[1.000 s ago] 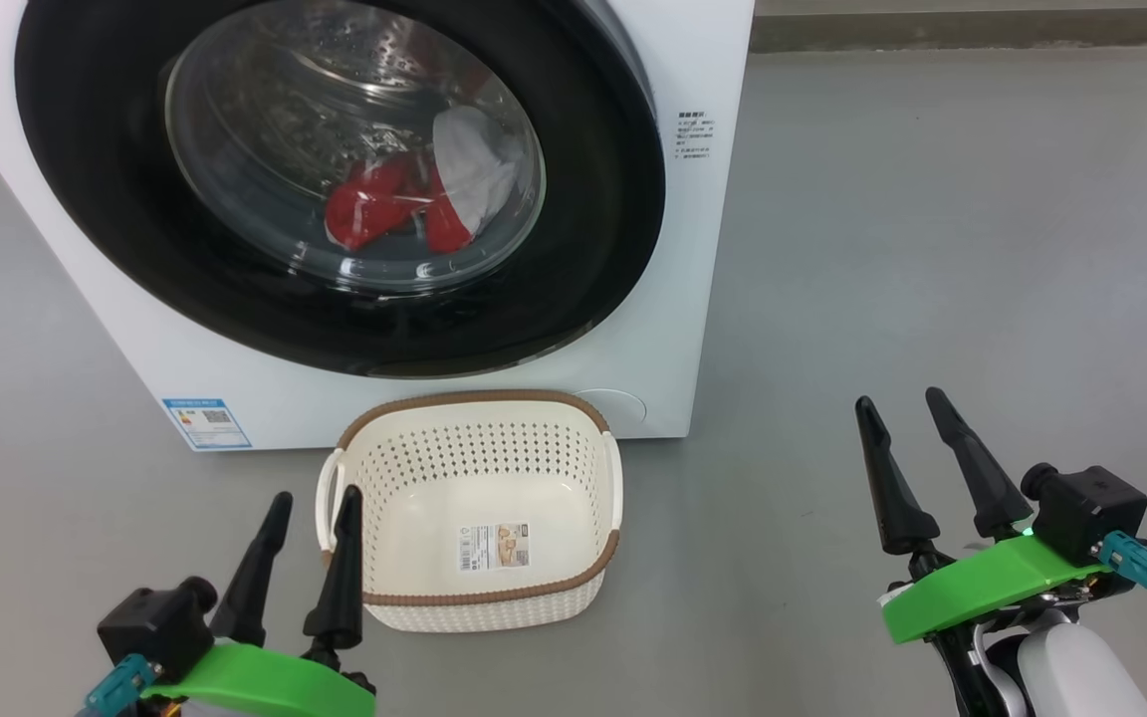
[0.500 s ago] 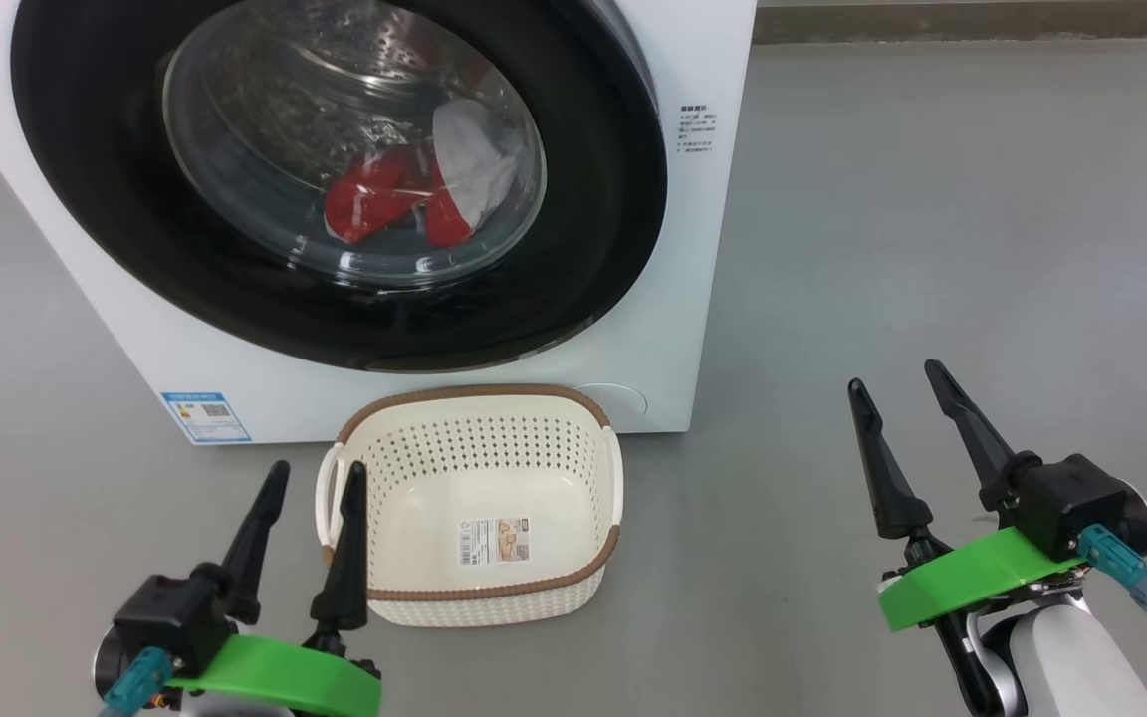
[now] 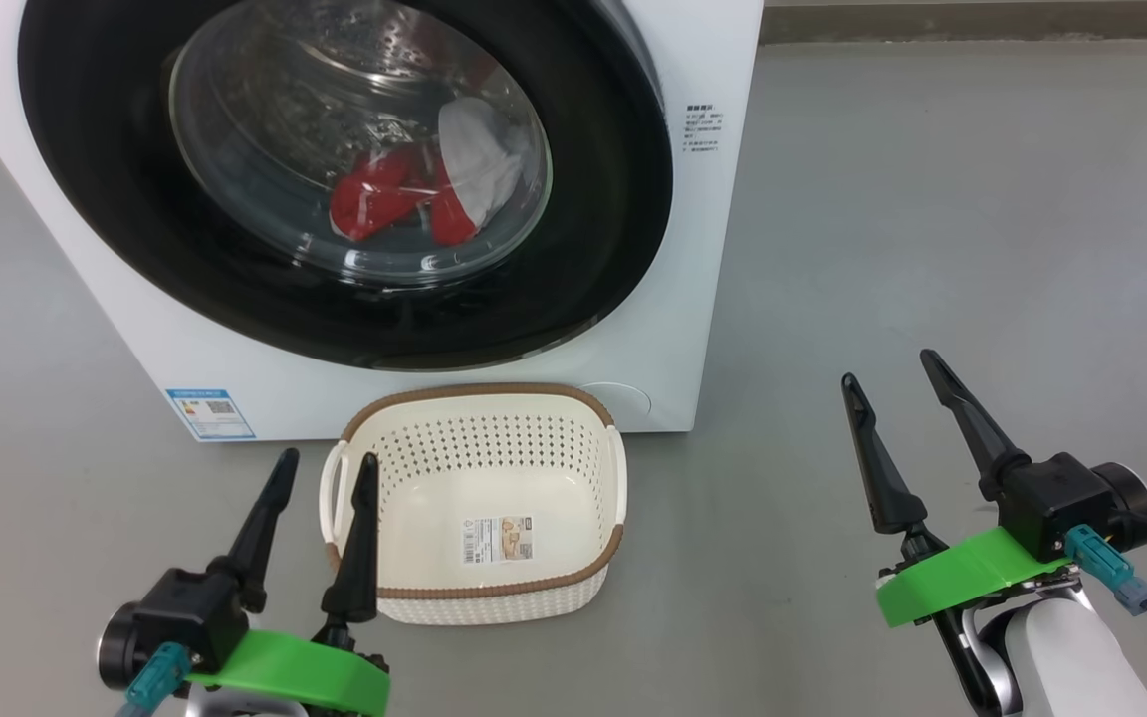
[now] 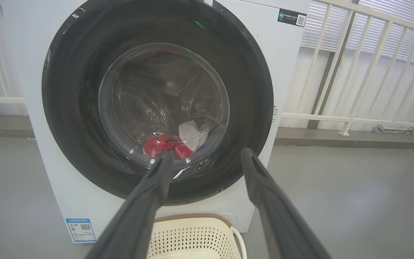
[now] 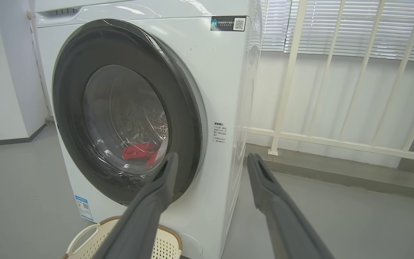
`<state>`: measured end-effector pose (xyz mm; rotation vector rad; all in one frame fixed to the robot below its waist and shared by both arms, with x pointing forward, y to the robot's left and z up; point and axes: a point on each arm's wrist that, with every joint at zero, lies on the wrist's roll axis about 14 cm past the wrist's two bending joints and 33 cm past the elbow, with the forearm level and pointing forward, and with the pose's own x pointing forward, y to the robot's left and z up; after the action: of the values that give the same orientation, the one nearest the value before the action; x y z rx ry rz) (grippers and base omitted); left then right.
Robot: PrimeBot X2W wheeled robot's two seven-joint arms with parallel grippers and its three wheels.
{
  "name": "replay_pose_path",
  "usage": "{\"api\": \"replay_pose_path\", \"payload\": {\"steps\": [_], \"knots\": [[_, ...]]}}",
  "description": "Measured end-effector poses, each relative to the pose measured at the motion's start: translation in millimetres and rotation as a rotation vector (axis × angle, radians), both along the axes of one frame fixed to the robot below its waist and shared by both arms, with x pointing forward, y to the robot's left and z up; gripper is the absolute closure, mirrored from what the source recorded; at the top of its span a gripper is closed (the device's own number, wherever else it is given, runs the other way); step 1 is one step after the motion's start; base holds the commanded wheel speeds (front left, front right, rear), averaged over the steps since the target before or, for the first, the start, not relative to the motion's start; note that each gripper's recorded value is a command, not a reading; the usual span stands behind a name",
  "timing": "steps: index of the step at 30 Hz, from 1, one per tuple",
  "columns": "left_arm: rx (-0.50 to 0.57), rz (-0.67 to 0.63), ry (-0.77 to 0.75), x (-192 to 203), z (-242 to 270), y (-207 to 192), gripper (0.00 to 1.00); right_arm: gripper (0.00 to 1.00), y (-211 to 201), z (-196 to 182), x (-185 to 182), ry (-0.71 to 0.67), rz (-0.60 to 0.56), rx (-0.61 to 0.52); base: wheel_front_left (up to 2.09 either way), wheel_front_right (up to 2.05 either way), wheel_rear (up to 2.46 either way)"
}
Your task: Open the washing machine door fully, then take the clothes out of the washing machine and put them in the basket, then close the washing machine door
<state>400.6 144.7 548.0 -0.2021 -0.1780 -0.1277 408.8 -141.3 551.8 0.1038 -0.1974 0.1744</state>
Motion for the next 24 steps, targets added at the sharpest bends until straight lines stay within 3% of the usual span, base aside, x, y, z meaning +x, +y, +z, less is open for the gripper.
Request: {"api": "replay_pose_path", "payload": {"steps": [11,12,13,15,16,17,19,24], "knots": [[0.005,-0.005,0.012,0.3,-4.0,-0.7,0.0,0.01,0.5,-1.0,2.6,0.003,0.001,0.0,0.0,0.0,0.0],[0.006,-0.005,0.013,0.5,-4.5,-0.6,0.0,0.17,0.5,-1.3,3.1,0.003,0.001,0.001,0.0,0.0,0.0],[0.007,-0.005,0.014,0.6,-5.1,-0.2,0.0,0.41,0.5,-1.9,3.8,0.005,0.001,0.001,0.0,0.0,0.0],[0.008,-0.005,0.015,1.0,-5.7,0.0,0.0,0.7,1.0,-3.4,5.6,0.009,0.002,0.002,0.0,0.0,0.0],[0.008,-0.005,0.016,1.4,-6.0,-0.1,0.0,0.95,1.8,-3.8,7.1,0.01,0.004,0.002,0.0,0.0,0.0],[0.007,-0.005,0.016,1.9,-6.3,-0.1,0.0,1.0,2.5,-4.1,8.9,0.011,0.006,0.004,0.0,0.0,0.0],[0.006,-0.004,0.02,2.7,-7.8,0.5,0.0,1.0,3.6,-4.2,12.8,0.013,0.01,0.032,0.0,0.0,0.0],[-0.003,0.006,0.024,10.0,-9.5,5.2,0.0,1.0,-5.5,-8.3,29.5,0.049,-0.011,0.293,0.0,0.0,0.0]]}}
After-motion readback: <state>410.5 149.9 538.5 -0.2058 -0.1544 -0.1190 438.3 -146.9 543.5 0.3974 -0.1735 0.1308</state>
